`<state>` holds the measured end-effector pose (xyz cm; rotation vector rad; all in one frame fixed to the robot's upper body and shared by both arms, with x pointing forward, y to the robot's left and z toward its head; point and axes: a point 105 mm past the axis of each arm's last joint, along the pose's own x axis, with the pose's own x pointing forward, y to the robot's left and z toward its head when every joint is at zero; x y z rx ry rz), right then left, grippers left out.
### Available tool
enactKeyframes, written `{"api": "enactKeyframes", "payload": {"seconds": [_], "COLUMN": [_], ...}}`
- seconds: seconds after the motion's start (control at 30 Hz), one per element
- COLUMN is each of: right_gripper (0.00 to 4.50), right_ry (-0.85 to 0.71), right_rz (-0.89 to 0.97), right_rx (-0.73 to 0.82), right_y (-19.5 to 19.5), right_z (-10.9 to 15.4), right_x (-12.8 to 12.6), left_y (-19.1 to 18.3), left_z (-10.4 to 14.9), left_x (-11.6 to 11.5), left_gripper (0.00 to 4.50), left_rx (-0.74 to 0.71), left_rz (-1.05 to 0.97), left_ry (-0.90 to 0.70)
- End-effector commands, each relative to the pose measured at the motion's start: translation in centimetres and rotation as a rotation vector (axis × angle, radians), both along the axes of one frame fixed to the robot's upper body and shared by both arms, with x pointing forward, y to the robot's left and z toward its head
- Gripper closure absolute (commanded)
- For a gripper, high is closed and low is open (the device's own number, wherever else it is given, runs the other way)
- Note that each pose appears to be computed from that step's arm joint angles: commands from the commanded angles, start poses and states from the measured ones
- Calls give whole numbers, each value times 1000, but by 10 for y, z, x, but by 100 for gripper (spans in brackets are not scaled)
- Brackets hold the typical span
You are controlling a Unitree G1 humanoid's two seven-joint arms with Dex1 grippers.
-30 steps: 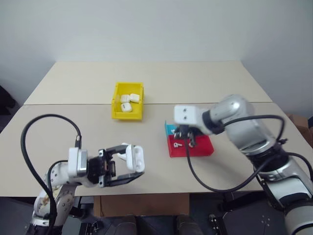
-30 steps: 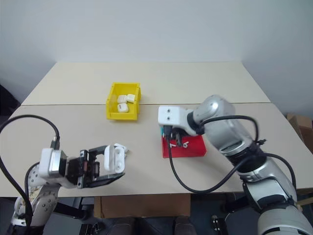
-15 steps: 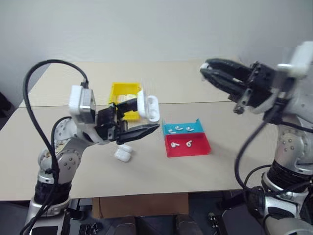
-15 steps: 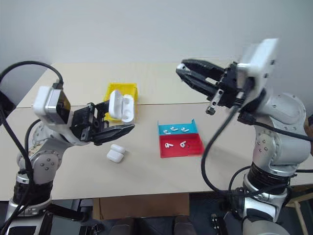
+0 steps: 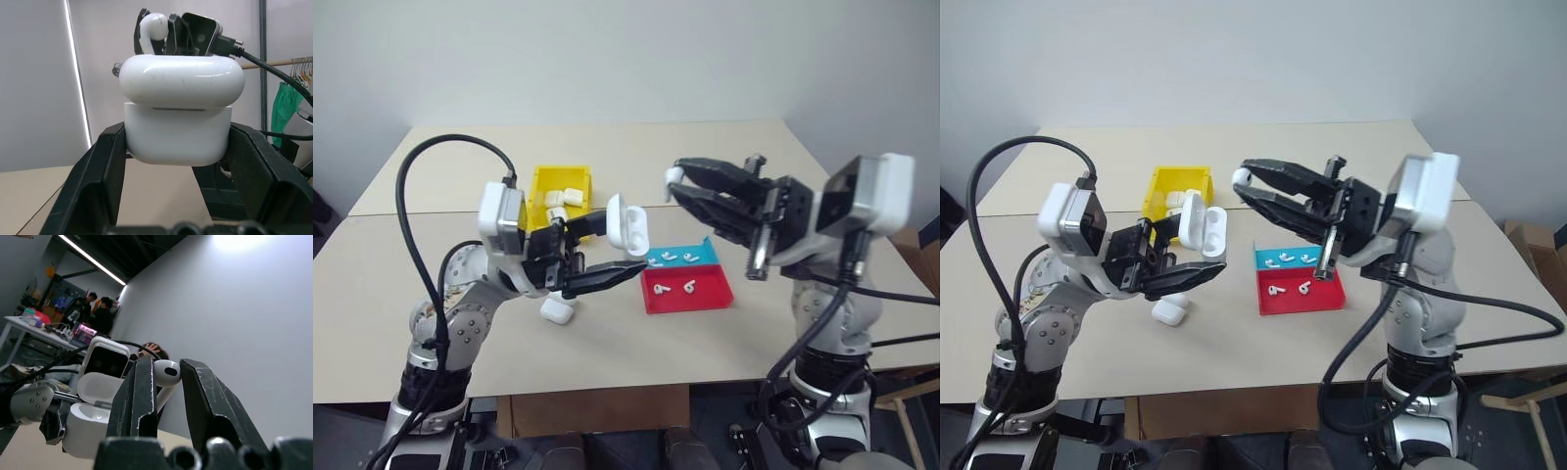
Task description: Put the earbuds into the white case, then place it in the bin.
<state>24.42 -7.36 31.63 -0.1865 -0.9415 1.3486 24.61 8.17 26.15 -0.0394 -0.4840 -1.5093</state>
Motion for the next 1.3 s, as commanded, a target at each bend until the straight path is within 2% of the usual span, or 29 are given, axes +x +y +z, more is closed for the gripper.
{"api": "enactKeyframes", "payload": {"seconds": [0.03,0.33,1.17,1.3], "right_gripper": [392,392,392,263], "right_ry": [-101,-144,-132,-142], "right_rz": [27,47,65,55], "right_rx": [-12,-23,-117,-122], "right_y": [6,11,22,20], "right_z": [5,0,-17,-16], "right_x": [-6,-5,1,1], "left_y": [3,4,2,2], "left_z": [7,5,3,3], "left_x": [-6,-7,-8,-8], "left_gripper": [172,172,172,172], "left_rx": [-7,-16,-33,-39], "left_rz": [-1,-15,-27,-27], "left_ry": [-37,-42,-61,-63]}}
